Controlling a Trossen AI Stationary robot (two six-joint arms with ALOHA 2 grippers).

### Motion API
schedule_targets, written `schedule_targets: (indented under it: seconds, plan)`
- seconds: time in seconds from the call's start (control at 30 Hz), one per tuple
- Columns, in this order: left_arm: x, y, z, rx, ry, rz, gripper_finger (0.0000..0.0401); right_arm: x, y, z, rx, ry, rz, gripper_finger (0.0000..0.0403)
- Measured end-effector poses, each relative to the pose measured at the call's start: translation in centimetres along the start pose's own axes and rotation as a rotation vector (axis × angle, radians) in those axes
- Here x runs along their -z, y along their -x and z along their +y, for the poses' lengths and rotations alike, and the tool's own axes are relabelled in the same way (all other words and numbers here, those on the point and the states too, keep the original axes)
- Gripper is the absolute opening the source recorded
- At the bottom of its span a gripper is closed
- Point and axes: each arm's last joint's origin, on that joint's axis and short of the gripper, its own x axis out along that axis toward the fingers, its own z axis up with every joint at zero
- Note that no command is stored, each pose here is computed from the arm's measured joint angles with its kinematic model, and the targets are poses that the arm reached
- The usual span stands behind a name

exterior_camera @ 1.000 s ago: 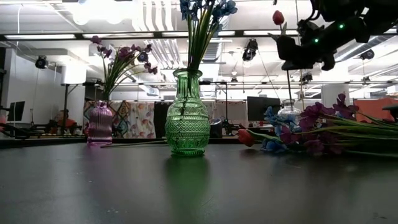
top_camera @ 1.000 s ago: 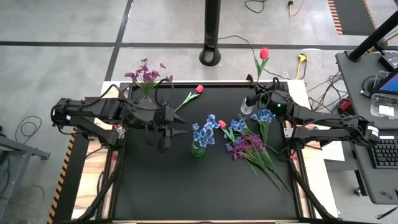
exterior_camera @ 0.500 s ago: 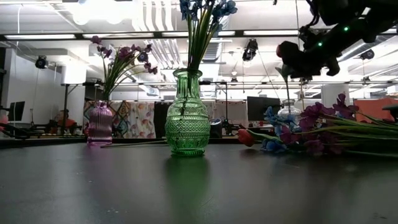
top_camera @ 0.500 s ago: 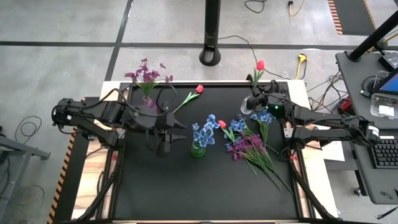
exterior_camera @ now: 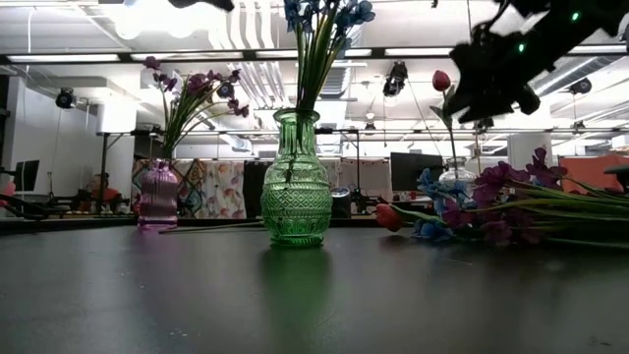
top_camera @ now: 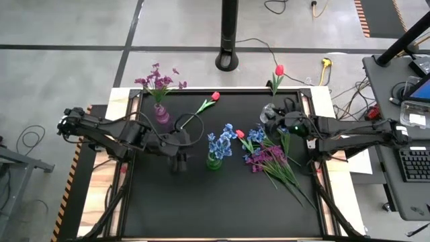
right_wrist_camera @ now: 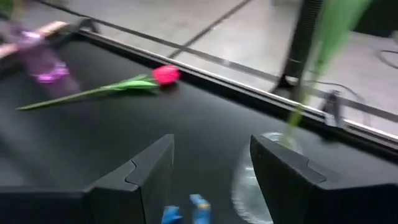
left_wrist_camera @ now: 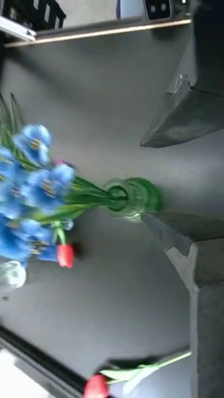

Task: Sort flowers into vase by color
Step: Put the left purple flower into the purple crystal vase

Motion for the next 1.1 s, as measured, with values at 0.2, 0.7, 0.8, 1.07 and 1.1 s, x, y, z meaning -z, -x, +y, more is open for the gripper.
schedule_targets:
  seconds: [0.2, 0.7, 0.8, 1.07, 1.1]
  plan:
    - [1.4, -0.6, 0.2, -0.014, 0.043, 0.035, 0.0161, 0.6, 1.9, 2.9, -0.265, 0.012, 0.109, 0.0193]
    - [3.7, -2.2, 0.7, -0.068, 0.121, 0.118, 0.0161, 7.0, 8.5, 10.9, -0.339, 0.216, 0.878, 0.0155]
    - [4.1, -2.6, 0.6, -0.071, 0.147, 0.123, 0.0162, 8.2, 9.3, 11.0, -0.127, 0.307, 0.949, 0.0152]
    - [4.9, -2.6, -0.4, -0.028, 0.158, 0.142, 0.0162, 10.9, 8.5, 12.0, 0.046, 0.369, 1.029, 0.0197]
    - [5.0, -2.6, -0.6, -0.024, 0.158, 0.143, 0.0162, 11.2, 8.4, 12.1, 0.053, 0.380, 1.031, 0.0205]
